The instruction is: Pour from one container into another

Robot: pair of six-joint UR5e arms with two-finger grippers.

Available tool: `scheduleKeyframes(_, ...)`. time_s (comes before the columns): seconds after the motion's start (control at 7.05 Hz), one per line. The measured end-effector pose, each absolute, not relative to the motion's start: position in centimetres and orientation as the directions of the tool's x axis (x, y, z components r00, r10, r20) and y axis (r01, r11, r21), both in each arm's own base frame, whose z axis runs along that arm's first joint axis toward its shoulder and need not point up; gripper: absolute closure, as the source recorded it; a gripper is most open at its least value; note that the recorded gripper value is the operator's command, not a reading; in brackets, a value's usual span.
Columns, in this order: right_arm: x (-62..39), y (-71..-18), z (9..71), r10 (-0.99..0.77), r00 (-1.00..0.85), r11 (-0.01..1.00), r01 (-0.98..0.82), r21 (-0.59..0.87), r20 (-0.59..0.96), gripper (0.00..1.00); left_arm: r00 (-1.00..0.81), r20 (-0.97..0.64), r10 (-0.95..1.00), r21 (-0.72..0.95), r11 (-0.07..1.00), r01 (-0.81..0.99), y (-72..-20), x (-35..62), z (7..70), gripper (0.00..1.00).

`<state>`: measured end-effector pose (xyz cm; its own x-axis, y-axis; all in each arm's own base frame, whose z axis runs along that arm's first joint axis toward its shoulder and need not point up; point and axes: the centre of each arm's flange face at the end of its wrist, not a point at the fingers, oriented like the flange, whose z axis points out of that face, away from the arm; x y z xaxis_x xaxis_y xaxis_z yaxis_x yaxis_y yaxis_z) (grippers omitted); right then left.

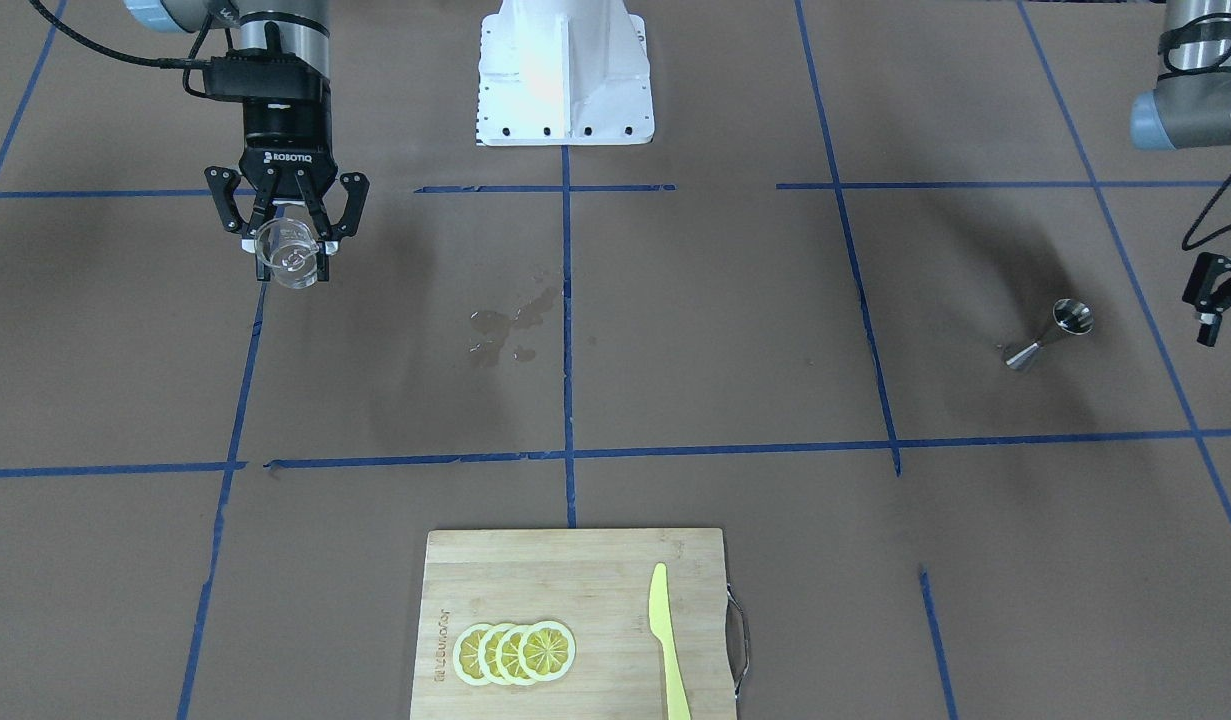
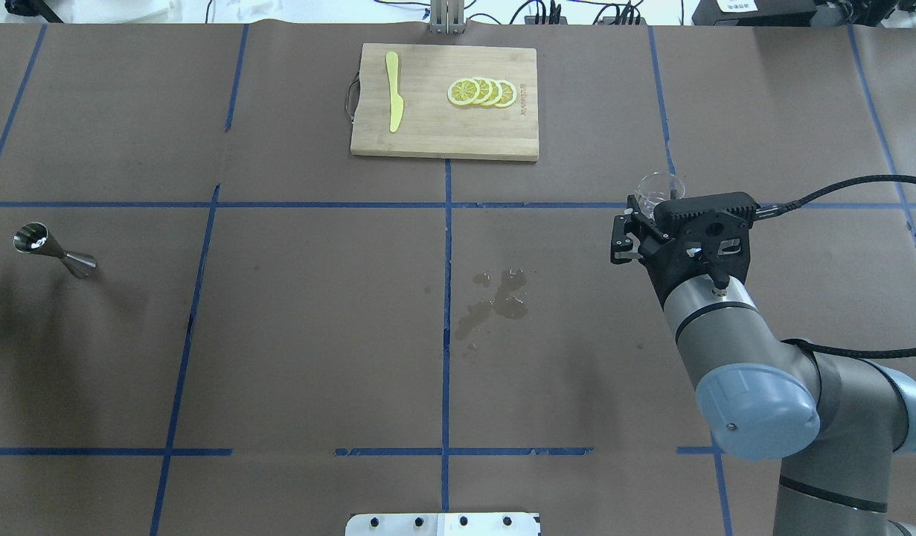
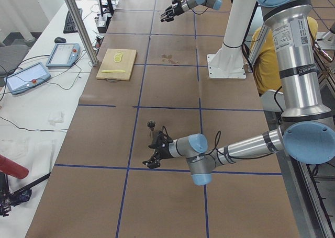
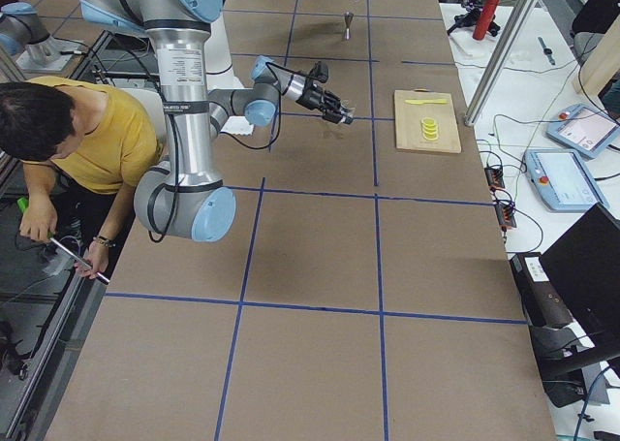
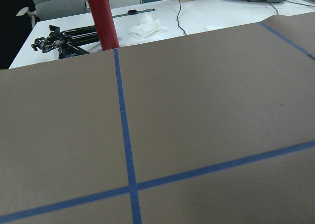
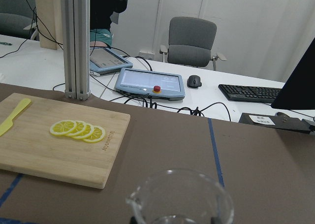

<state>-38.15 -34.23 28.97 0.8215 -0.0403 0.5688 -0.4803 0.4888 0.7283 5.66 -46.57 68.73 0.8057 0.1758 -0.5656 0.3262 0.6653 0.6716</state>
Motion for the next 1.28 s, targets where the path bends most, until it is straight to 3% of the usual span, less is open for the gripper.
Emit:
scheduleKeyframes(0.28,-39.6,-34.7,31.4,-0.048,0.805,0.485,-0.499,0.718,0.592,1.0,0.774,-0.62,0.133,0.533,0.795,0.29,-54.3,2.4,64.8,0.0)
scheduleKeyframes(0.43,-40.7,-35.0,34.2,-0.059,0.783,0.477,-0.523,0.707,0.619,1.0,0.733,-0.667,0.136,0.476,0.834,0.278,-55.4,1.7,63.1,0.0)
scheduleKeyframes(1.28,-44.3,-34.4,48.6,-0.066,0.758,0.436,-0.563,0.702,0.649,1.0,0.636,-0.756,0.155,0.413,0.866,0.28,-53.3,1.5,57.9,0.0)
